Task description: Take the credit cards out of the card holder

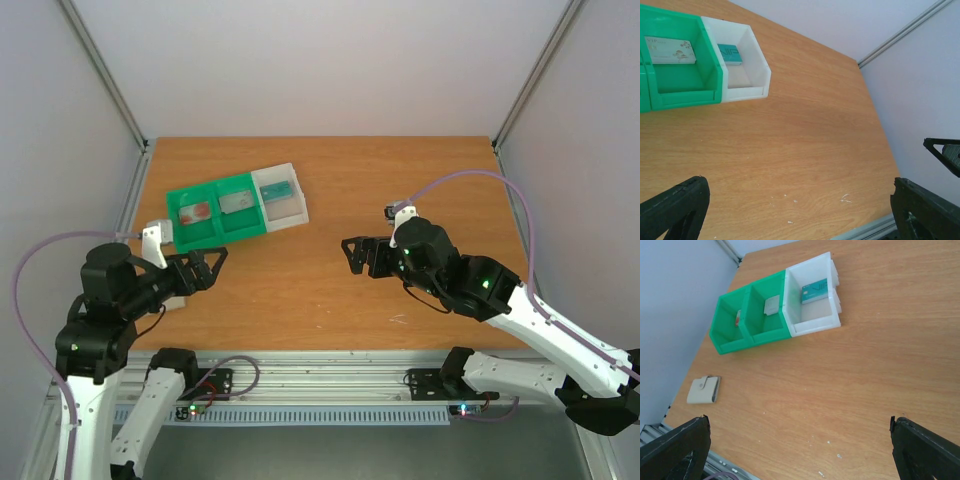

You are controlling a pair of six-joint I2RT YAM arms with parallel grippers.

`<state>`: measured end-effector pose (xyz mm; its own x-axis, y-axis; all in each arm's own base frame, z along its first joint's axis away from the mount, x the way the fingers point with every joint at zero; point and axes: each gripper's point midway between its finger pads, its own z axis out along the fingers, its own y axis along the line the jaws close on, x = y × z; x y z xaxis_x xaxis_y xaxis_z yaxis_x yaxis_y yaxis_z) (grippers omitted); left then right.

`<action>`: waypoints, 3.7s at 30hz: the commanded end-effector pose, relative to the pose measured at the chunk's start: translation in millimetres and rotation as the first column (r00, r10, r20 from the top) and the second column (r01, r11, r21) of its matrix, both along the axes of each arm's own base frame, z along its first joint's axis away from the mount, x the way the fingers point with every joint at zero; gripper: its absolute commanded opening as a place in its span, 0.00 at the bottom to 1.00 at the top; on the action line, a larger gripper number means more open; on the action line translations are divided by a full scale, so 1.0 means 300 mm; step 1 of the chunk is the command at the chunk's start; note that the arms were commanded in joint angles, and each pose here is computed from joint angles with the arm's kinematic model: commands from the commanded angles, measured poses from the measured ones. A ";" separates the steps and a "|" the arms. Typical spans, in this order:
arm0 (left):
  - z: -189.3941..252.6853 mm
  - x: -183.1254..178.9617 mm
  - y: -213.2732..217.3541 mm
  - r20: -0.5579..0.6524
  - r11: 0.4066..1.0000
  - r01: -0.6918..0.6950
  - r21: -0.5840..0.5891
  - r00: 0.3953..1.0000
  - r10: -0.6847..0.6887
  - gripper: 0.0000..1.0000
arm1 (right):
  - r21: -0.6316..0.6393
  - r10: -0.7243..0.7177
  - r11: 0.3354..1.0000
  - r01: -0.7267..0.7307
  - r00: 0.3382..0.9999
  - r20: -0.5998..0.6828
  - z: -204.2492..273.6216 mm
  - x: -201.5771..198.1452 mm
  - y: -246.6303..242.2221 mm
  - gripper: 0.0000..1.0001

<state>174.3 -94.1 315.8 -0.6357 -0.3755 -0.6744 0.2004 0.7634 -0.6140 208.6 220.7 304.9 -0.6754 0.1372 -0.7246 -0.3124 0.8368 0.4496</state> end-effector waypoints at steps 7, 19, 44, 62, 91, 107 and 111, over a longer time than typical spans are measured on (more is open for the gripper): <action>0.001 0.021 0.070 0.029 0.991 -0.129 0.038 0.991 0.128 0.99 | 0.026 -0.019 0.999 0.019 1.000 0.001 0.033 -0.009 -0.012 0.98; -0.159 0.141 0.349 -0.087 0.782 -0.581 0.225 0.788 0.610 0.99 | 0.043 0.031 0.999 -0.031 1.000 -0.006 0.035 -0.021 0.020 0.98; -0.651 0.237 0.738 -0.414 0.315 -0.879 0.359 0.153 0.897 0.99 | 0.100 0.138 0.985 -0.139 0.990 0.014 0.090 -0.089 0.026 0.98; -0.897 0.244 0.672 -0.640 0.407 -0.852 0.330 0.115 0.760 0.99 | 0.114 0.143 0.983 -0.142 0.990 0.001 0.073 -0.095 0.030 0.98; -0.889 0.172 0.512 -0.613 0.519 -0.788 0.331 0.239 0.753 0.99 | 0.047 0.059 0.997 -0.061 0.997 0.048 0.064 -0.073 -0.050 0.98; -0.782 0.115 0.808 -0.474 0.153 -0.855 0.495 -0.119 0.872 0.56 | 0.040 0.123 0.991 -0.129 0.985 0.123 0.138 -0.091 -0.046 0.99; -0.805 0.117 0.832 -0.451 0.139 -0.837 0.529 -0.139 0.882 0.51 | 0.048 0.135 0.989 -0.142 0.983 0.125 0.150 -0.094 -0.036 0.98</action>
